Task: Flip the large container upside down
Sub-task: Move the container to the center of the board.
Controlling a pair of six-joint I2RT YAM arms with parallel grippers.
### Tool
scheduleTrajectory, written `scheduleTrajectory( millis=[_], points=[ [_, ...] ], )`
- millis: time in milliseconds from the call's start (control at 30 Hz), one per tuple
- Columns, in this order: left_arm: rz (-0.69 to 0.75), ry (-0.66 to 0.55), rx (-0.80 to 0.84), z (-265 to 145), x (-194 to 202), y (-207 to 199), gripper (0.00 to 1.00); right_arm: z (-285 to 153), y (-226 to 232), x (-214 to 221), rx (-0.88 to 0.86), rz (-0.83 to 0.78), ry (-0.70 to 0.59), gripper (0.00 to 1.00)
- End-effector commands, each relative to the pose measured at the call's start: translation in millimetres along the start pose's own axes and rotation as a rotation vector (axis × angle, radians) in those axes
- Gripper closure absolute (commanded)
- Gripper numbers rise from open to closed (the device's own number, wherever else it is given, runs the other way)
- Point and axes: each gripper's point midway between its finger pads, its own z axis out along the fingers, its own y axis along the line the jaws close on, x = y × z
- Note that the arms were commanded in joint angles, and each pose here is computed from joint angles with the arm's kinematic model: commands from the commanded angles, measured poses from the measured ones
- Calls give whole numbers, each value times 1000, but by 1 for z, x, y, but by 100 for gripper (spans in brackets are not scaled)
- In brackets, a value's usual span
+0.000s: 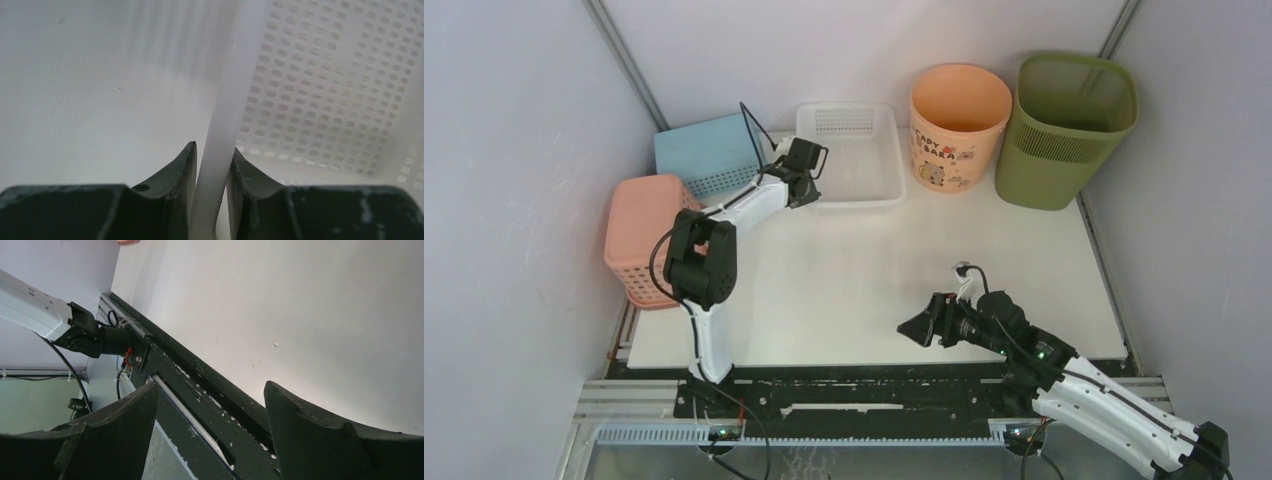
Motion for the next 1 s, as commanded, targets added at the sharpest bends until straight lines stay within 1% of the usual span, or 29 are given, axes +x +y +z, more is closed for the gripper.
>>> scheduleTrajectory(
  millis=[0,133,333,433,633,800,967],
  points=[
    [65,-5,-94,-13,12,33,100,-6,25,-20,-70,-6,-61,15],
    [78,-8,-91,-31,29,45,100,-8,26,-21,-75,-13,-65,15],
    [104,11,-63,-49,63,51,100,-9,28,-26,-75,-27,-72,15],
    [156,23,-29,-61,87,40,100,-10,31,-28,-79,-34,-73,15],
    [207,47,8,-80,122,38,100,-16,35,-34,-81,-49,-85,15],
    [252,53,34,-104,145,50,100,-23,36,-38,-68,-67,-97,15],
    [253,84,60,-125,173,63,100,-28,37,-43,-64,-76,-107,15]
  ],
)
